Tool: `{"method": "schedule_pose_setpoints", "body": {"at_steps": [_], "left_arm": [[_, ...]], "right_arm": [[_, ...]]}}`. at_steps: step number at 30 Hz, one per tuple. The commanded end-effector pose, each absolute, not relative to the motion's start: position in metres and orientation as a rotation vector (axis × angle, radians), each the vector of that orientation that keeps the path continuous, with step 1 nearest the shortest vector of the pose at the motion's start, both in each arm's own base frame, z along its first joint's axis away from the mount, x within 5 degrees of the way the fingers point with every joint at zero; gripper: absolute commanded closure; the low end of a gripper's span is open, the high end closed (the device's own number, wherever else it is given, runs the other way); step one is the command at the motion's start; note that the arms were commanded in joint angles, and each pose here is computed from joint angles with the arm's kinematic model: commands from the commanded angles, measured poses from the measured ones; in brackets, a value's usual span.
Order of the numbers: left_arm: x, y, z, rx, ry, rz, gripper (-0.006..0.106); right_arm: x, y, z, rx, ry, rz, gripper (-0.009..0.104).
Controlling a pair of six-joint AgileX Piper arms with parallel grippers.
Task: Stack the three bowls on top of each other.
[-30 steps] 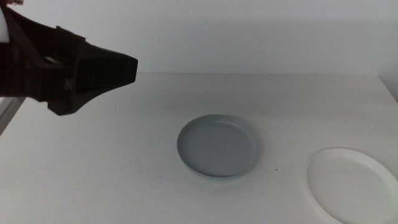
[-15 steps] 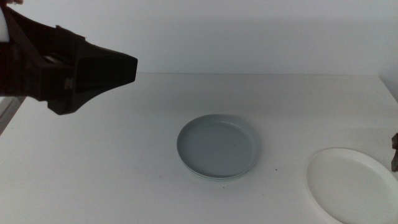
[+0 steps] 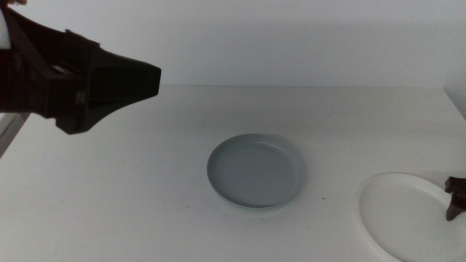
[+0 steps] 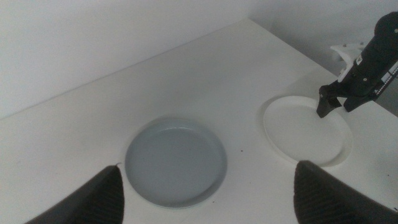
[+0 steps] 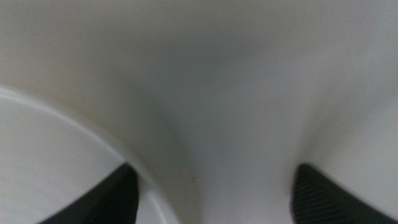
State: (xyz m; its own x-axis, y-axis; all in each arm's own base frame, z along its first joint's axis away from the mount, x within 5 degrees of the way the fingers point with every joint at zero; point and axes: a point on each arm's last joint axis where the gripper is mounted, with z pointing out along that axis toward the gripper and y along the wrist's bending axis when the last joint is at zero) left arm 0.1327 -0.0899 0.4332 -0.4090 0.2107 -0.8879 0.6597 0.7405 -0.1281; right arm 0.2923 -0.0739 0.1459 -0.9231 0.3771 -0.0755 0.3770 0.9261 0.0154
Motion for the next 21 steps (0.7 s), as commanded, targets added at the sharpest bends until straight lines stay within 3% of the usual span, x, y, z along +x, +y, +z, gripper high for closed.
{"method": "schedule_pose_setpoints", "body": {"at_steps": [1, 6, 10, 15, 21], "left_arm": [[0.133, -0.090, 0.434, 0.656, 1.961, -0.585, 0.007], [0.133, -0.090, 0.434, 0.656, 1.961, -0.585, 0.007], [0.133, -0.090, 0.434, 0.656, 1.961, -0.585, 0.007], [0.133, -0.090, 0.434, 0.656, 1.961, -0.585, 0.007], [0.133, -0.089, 0.433, 0.658, 1.961, -0.576, 0.007]], "right_arm": [[0.295, -0.076, 0.143, 0.583, 3.005, 0.011, 0.036], [0.295, -0.075, 0.137, 0.577, 3.026, 0.039, 0.048], [0.295, -0.075, 0.137, 0.577, 3.026, 0.039, 0.097], [0.295, -0.072, 0.149, 0.604, 3.010, 0.072, 0.096], [0.306, -0.056, 0.214, 0.528, 2.884, 0.119, 0.096]]}}
